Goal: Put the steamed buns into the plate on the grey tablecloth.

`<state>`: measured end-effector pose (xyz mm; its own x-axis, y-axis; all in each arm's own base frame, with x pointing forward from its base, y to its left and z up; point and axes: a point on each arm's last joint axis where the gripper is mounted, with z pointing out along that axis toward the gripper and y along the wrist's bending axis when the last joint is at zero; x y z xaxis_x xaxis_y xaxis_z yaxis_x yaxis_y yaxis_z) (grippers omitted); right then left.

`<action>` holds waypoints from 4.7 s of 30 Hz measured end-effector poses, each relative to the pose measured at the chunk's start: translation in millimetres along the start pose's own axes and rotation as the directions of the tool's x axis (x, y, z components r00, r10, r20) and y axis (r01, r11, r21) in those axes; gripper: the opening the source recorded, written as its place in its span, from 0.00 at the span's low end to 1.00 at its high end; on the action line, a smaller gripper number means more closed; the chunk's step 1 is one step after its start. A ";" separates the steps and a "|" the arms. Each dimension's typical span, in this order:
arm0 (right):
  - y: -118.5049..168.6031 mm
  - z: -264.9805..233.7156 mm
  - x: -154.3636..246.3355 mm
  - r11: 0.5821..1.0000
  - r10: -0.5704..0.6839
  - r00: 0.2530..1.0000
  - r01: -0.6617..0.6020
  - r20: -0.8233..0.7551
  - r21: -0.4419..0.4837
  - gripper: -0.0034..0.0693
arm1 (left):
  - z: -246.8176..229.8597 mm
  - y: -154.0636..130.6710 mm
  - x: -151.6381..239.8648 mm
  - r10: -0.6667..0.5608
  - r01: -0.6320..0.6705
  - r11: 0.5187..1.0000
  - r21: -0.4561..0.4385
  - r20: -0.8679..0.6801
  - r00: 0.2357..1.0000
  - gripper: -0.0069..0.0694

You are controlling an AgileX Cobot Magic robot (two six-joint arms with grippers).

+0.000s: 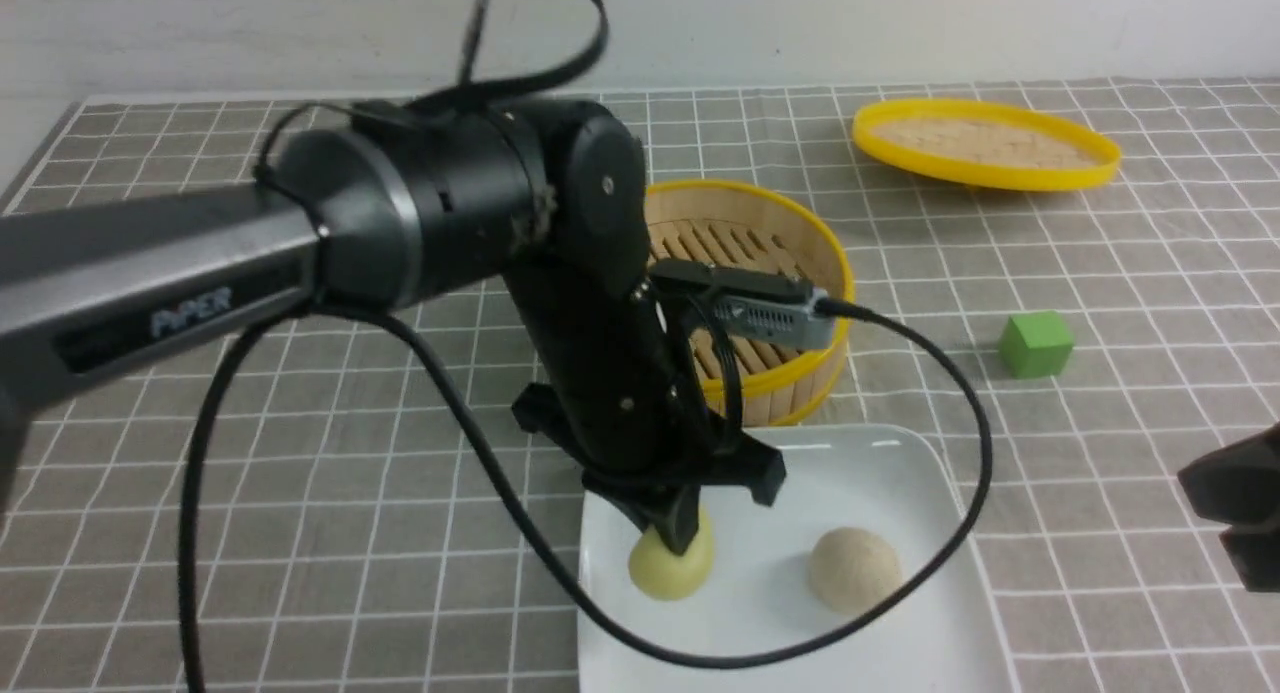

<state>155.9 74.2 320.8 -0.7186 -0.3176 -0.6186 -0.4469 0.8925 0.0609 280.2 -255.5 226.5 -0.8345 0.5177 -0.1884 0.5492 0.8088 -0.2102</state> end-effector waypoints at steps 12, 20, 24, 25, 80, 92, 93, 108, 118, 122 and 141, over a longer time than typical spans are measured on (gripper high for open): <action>4.3 -36.5 20.7 1.000 -0.002 1.000 0.002 0.031 -0.007 0.10 | 15.8 -9.0 -12.6 0.010 -0.011 1.000 0.014 0.112 0.994 0.47; 6.3 -93.5 68.2 0.998 0.053 0.991 -0.057 0.124 0.029 0.11 | 15.8 -9.8 -13.1 0.006 -0.008 1.000 0.018 0.117 0.993 0.67; 5.6 -122.0 101.2 0.985 0.154 0.961 -0.167 0.232 0.039 0.11 | 15.7 -9.8 -13.6 0.005 -0.007 1.000 0.019 0.123 0.992 0.68; 4.8 -126.3 107.8 0.981 0.173 0.949 -0.191 0.265 0.042 0.11 | 15.7 -9.8 -13.6 0.005 -0.007 1.000 0.019 0.123 0.992 0.68; -12.1 -26.6 147.9 0.971 0.109 0.779 -0.217 0.617 0.103 0.05 | -24.2 -16.7 -30.7 0.056 -0.057 0.998 -0.004 0.263 0.963 0.11; -26.9 18.7 181.2 0.884 0.176 0.772 -0.397 0.610 0.247 0.06 | -43.4 -19.7 -26.9 0.063 -0.066 0.998 0.000 0.300 0.952 0.11; -28.2 22.6 184.3 0.874 0.186 0.777 -0.410 0.602 0.259 0.06 | -52.6 -20.9 -24.4 0.068 -0.071 0.997 -0.001 0.312 0.948 0.11; -32.9 35.6 192.2 0.848 0.189 0.766 -0.443 0.614 0.291 0.08 | -217.6 -19.0 78.6 0.191 -0.121 0.976 -0.181 0.447 0.874 0.11; -32.9 35.6 192.2 0.848 0.189 0.766 -0.443 0.615 0.290 0.11 | -223.0 8.7 186.9 0.041 0.075 0.984 -0.164 0.611 0.790 0.12; -32.9 35.6 192.2 0.848 0.189 0.766 -0.443 0.615 0.290 0.11 | -180.5 19.8 227.1 -0.067 0.131 0.990 -0.044 0.676 0.734 0.12; -32.9 35.6 192.2 0.848 0.189 0.766 -0.443 0.615 0.290 0.14 | -126.0 31.6 266.8 -0.243 0.062 0.969 0.238 0.883 0.402 0.13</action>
<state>51.4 -4.8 172.0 -0.3076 0.1226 -0.9436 0.0939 0.9907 0.0981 69.4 -56.7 290.4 -0.4305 -0.2346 -0.8716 0.4906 0.7498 -0.4441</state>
